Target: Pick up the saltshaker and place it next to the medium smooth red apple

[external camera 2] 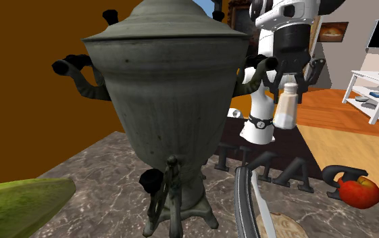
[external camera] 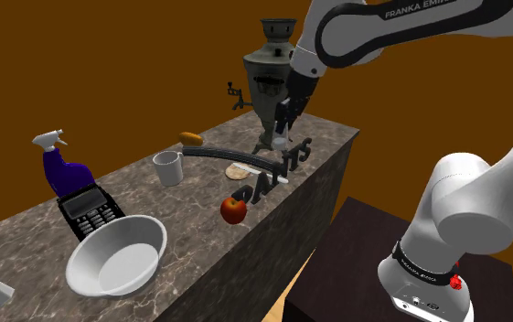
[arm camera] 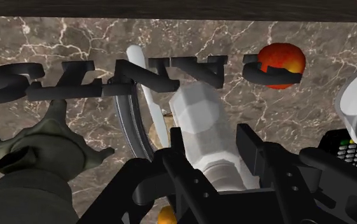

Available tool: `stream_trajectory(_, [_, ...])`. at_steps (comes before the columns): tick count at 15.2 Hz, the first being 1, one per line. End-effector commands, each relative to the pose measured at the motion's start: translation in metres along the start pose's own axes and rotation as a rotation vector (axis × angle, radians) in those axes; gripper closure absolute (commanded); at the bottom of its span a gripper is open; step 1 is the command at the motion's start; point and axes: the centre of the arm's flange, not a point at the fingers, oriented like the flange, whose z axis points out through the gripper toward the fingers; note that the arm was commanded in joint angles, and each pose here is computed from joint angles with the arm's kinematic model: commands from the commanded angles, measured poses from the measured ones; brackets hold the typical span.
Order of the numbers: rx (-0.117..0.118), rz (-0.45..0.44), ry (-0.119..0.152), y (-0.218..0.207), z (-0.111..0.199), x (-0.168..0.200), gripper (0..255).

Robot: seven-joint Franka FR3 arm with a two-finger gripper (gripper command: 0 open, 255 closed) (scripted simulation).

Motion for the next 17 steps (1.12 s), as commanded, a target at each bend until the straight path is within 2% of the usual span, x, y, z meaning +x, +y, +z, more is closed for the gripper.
stream_trajectory(1, [0.000,0.002,0.000,-0.026,0.001,-0.004,255])
stream_trajectory(5, [0.000,0.002,0.000,-0.083,0.005,-0.014,255])
stream_trajectory(17, [0.000,0.002,0.000,-0.076,0.066,-0.029,255])
